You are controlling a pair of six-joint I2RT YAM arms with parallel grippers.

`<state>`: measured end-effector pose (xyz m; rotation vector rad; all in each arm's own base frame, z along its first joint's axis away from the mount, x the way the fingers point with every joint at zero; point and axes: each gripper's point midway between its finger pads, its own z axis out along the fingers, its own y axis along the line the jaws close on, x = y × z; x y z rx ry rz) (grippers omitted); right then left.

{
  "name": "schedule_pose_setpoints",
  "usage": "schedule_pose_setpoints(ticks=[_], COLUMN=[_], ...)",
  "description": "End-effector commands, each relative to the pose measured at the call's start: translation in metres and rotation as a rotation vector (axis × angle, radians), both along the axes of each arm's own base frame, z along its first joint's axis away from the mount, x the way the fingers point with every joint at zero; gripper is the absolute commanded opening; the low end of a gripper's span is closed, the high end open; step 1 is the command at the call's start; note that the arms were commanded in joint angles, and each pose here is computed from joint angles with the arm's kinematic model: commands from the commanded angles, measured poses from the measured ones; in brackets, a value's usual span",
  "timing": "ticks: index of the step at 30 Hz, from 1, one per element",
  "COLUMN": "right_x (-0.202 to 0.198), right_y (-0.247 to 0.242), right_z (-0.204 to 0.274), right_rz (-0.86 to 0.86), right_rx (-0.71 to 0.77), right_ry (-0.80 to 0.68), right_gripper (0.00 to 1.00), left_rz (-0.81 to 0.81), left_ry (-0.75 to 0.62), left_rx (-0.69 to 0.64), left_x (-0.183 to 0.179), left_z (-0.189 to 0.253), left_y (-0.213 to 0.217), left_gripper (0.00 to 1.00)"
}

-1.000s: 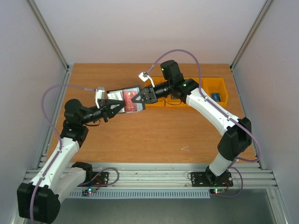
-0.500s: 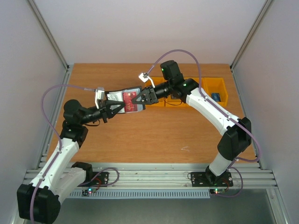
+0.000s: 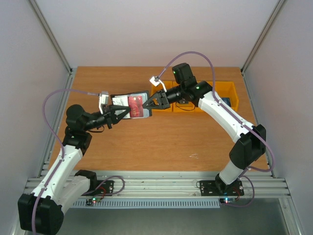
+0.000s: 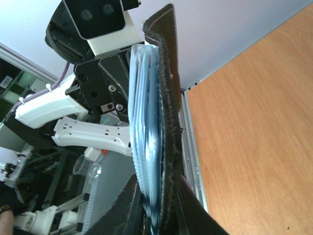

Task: Take the credit cards out of the card holder

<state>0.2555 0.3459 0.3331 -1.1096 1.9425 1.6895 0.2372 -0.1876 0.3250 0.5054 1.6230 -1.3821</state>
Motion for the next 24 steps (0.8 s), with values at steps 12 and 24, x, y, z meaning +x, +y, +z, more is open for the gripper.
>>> schedule_pose_setpoints(ticks=[12,24], right_x=[-0.007,-0.015], right_y=[-0.044,-0.054], right_z=[0.017,0.013], right_rz=[-0.065,-0.082], right_rx=[-0.014,-0.038], right_ry=[-0.021,-0.021], right_gripper=[0.01,0.01], left_rz=[0.045,0.063], left_ry=[-0.020,-0.017], left_rx=[0.045,0.073], left_x=[-0.003,-0.003], left_z=[-0.008,-0.011], left_y=[0.008,0.010], left_gripper=[0.00,0.00])
